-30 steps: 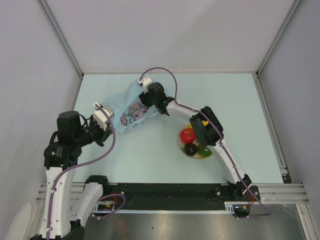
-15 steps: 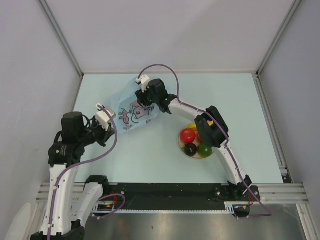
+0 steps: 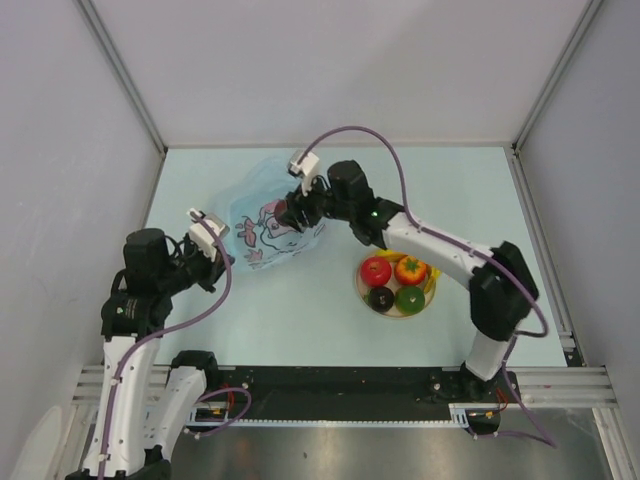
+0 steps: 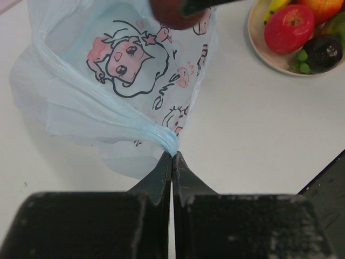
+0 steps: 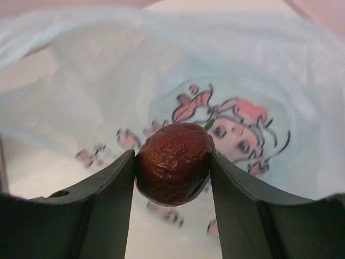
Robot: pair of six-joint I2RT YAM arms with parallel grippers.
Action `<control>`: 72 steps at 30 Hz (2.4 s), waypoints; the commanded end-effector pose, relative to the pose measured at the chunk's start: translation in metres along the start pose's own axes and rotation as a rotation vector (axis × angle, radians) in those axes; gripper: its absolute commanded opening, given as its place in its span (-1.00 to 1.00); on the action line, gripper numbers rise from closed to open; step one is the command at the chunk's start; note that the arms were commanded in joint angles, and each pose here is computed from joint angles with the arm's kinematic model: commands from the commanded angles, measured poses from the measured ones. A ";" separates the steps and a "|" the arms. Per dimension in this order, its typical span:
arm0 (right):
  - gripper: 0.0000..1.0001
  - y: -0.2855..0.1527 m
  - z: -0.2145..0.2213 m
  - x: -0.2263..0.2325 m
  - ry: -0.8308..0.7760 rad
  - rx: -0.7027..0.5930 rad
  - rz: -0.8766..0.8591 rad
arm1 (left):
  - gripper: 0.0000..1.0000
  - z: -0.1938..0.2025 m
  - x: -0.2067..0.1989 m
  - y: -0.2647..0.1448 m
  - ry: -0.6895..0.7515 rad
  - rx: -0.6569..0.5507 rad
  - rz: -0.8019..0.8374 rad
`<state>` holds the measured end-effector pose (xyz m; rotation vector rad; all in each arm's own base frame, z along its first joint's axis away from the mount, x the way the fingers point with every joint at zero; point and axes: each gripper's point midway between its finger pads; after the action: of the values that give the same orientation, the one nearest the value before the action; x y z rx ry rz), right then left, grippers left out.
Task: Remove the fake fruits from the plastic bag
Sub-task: Take out the fake fruit from the plastic bag, then place the fake fruit on the plate.
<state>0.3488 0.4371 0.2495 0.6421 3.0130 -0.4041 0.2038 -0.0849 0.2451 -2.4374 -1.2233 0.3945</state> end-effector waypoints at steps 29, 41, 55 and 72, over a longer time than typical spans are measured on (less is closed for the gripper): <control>-0.05 -0.277 0.148 0.028 -0.565 0.446 -0.070 | -0.99 -0.023 0.009 0.045 -0.173 -0.095 0.085; 0.00 -0.246 0.171 0.038 -0.795 0.404 -0.106 | -0.99 -0.025 0.010 0.040 -0.189 -0.082 0.080; 0.08 -0.245 0.181 0.020 -0.893 0.412 -0.013 | -0.99 -0.020 0.016 0.037 -0.223 -0.096 0.056; 0.99 -0.271 0.150 0.033 -0.872 0.327 0.043 | -0.99 -0.015 0.015 0.039 -0.232 -0.096 0.063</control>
<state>0.2096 0.1708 0.1402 0.3338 2.1050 -0.9769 0.2445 -0.0952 0.2315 -2.5301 -1.2869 0.6873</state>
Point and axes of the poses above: each gripper's point midway between its finger pads, its own y axis out along the fingers, its own x axis along the line the jaws close on, z = x × y, and after that the axes turned 9 degrees about -y, right-handed
